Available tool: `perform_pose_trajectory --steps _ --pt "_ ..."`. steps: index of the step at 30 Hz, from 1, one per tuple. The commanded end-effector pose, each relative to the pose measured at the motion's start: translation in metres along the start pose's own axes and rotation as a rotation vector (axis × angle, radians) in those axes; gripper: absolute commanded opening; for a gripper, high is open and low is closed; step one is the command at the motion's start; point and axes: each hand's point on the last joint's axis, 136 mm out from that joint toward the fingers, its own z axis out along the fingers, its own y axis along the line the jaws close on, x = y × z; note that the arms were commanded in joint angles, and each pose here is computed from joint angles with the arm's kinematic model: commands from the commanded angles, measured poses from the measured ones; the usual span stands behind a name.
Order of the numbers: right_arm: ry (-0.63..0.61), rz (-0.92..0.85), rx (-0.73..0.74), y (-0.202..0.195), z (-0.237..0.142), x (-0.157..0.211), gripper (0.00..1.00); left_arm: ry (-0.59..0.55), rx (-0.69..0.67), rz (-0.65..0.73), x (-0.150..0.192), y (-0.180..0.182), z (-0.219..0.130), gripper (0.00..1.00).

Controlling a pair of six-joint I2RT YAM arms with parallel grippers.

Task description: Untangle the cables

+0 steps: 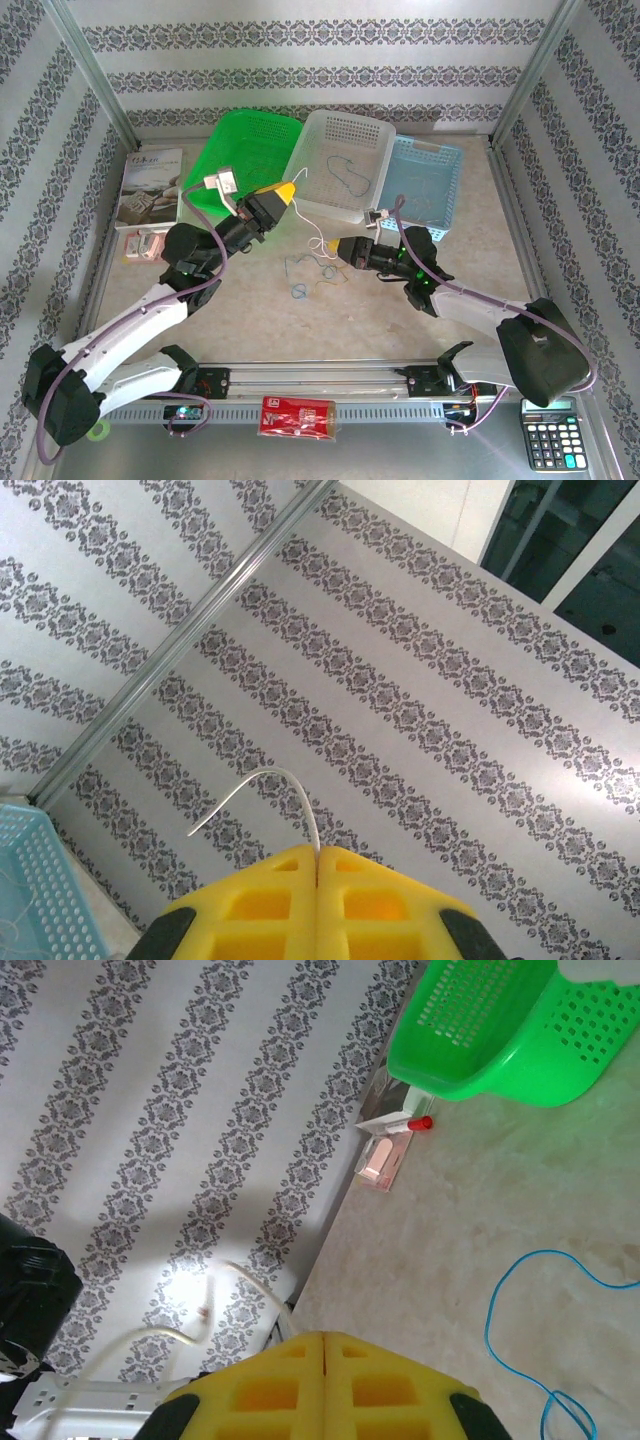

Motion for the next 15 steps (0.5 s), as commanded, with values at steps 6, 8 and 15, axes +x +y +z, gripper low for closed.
perform_pose_trajectory --steps 6,8,15 --pt "-0.007 -0.018 -0.046 0.015 -0.004 -0.001 0.40 -0.016 0.102 0.062 -0.010 -0.019 -0.003 0.00" --pt "-0.009 -0.012 -0.060 0.020 -0.004 -0.002 0.48 -0.012 0.126 0.073 -0.011 -0.023 -0.003 0.00" --pt "0.013 -0.009 -0.120 0.041 -0.003 -0.004 0.53 -0.016 0.177 0.087 -0.015 -0.029 -0.001 0.00"
